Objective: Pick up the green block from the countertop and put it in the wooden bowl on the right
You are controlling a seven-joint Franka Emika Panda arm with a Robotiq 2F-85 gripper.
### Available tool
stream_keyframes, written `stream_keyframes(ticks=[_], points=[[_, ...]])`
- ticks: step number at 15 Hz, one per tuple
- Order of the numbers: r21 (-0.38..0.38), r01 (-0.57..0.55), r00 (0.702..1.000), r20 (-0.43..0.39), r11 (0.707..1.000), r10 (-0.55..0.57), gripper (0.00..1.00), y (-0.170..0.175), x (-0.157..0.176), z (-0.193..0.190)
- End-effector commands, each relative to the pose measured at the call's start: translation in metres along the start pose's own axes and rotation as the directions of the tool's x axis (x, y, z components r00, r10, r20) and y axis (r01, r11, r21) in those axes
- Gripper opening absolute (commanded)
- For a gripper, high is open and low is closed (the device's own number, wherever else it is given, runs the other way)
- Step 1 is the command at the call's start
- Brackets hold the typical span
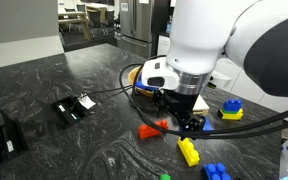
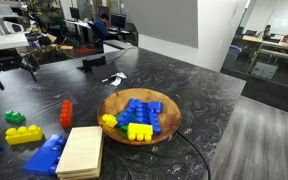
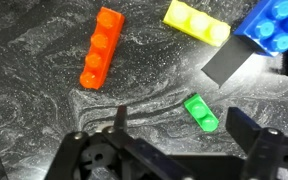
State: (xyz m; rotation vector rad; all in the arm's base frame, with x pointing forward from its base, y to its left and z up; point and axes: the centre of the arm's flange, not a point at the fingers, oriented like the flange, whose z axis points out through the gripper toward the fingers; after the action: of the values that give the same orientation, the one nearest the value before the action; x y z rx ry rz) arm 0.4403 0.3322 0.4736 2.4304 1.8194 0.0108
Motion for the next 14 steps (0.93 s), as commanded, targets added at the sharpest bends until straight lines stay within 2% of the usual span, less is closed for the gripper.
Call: stream_keyframes(ticks=[1,5,8,14], points=[[-0.027,0.040,0.999,-0.031,0.999,-0.040,1.00,-0.002,0.015,0.006],[-0.059,0.130,0.988,-0.082,0.990,-0.134,1.00,-0.019,0.056,0.026],[-0.033,0.178,0.980,-0.090,0.984,-0.180,1.00,-0.040,0.079,0.053],[0.033,0.221,0.973,-0.074,0.975,-0.218,1.00,-0.068,0.092,0.093]])
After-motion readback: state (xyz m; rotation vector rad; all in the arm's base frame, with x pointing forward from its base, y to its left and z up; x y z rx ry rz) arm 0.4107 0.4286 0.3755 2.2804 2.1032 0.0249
